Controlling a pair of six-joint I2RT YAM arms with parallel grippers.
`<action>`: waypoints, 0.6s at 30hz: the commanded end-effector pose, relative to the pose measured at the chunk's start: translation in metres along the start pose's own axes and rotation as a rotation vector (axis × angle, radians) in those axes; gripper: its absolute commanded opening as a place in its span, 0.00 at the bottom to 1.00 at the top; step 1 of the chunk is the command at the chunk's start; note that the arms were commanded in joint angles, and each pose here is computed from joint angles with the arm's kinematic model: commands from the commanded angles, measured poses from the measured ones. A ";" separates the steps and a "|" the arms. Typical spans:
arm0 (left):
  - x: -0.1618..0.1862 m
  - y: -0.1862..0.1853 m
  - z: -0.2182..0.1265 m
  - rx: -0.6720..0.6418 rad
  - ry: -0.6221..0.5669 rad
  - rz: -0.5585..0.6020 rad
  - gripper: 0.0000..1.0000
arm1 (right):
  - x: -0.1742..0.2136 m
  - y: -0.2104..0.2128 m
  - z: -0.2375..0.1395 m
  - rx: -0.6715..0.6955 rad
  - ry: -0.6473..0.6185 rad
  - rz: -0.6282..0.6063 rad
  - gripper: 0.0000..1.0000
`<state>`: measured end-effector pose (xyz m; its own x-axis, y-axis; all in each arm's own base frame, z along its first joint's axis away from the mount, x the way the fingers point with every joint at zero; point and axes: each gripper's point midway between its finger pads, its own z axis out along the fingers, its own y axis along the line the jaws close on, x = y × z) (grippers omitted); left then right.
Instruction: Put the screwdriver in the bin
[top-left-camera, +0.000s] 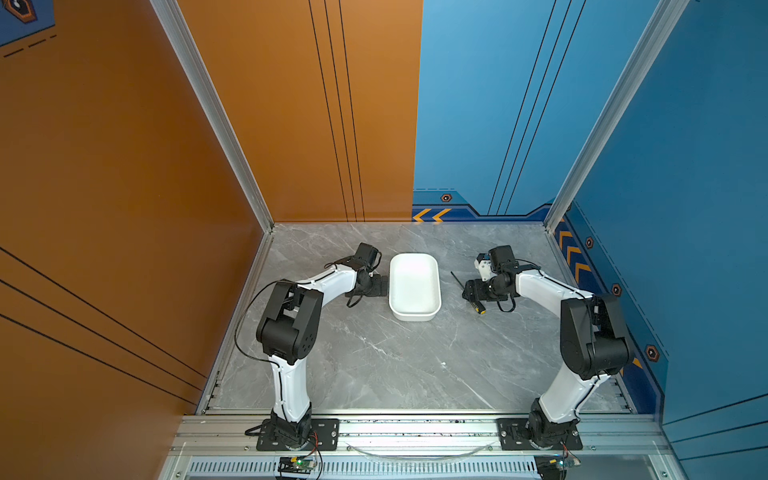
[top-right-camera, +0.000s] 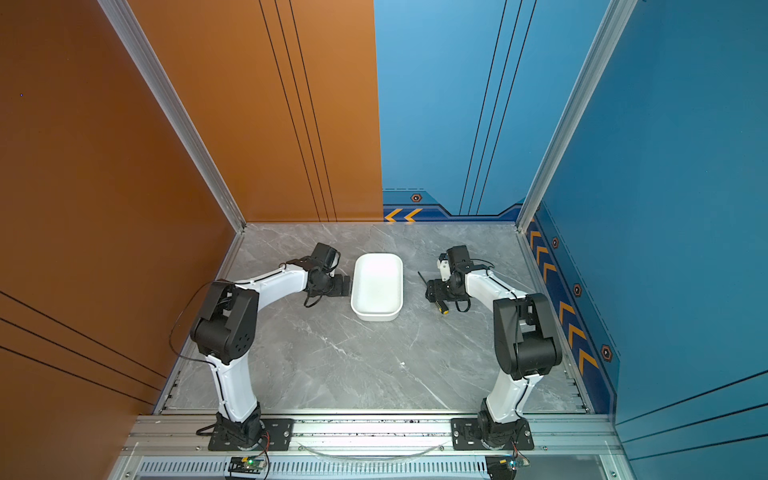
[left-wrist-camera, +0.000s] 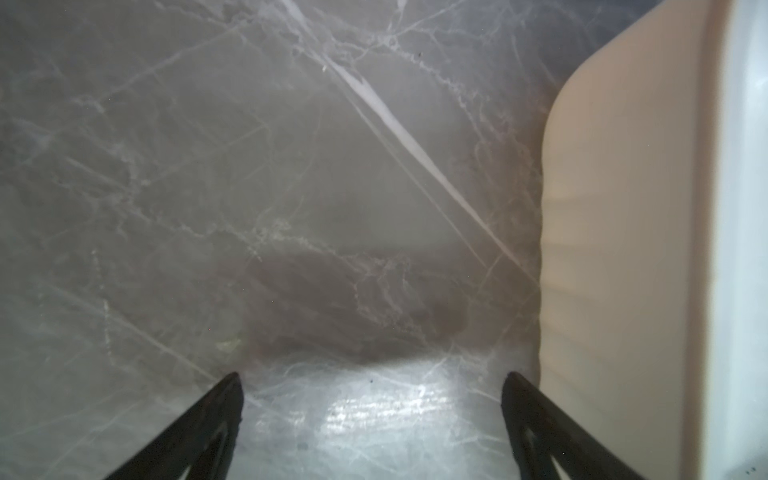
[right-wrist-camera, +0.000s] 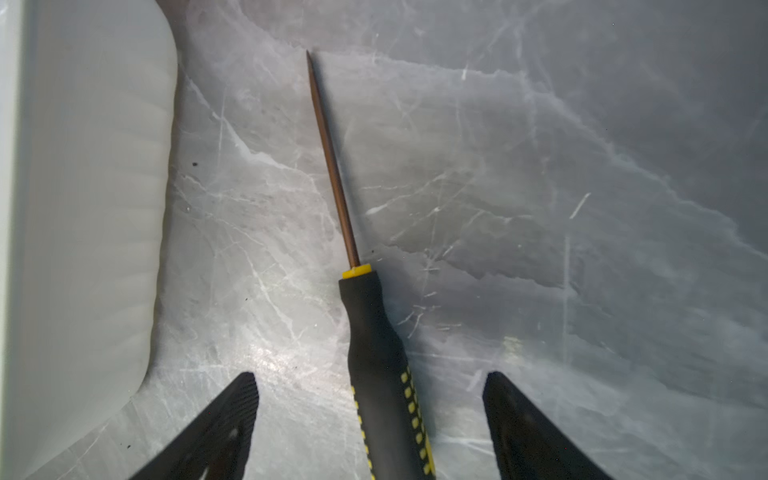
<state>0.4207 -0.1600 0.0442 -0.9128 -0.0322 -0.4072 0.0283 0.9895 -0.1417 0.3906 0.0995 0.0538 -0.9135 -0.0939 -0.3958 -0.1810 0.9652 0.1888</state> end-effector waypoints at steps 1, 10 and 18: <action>-0.016 0.011 -0.032 -0.008 -0.081 -0.025 0.98 | -0.004 -0.002 -0.001 0.044 0.010 -0.034 0.84; -0.022 0.026 -0.088 0.316 -0.262 -0.125 0.98 | 0.002 -0.003 0.009 0.073 0.039 -0.043 0.78; -0.003 0.066 -0.116 0.328 -0.316 -0.177 0.98 | 0.002 -0.003 0.012 0.073 0.045 -0.035 0.69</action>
<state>0.3821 -0.0734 0.1247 -0.7629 -0.3002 -0.5726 -0.0116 0.8919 -0.4521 0.3939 0.1000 0.0401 -0.9179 -0.1310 -0.3745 -0.1897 0.9739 0.1243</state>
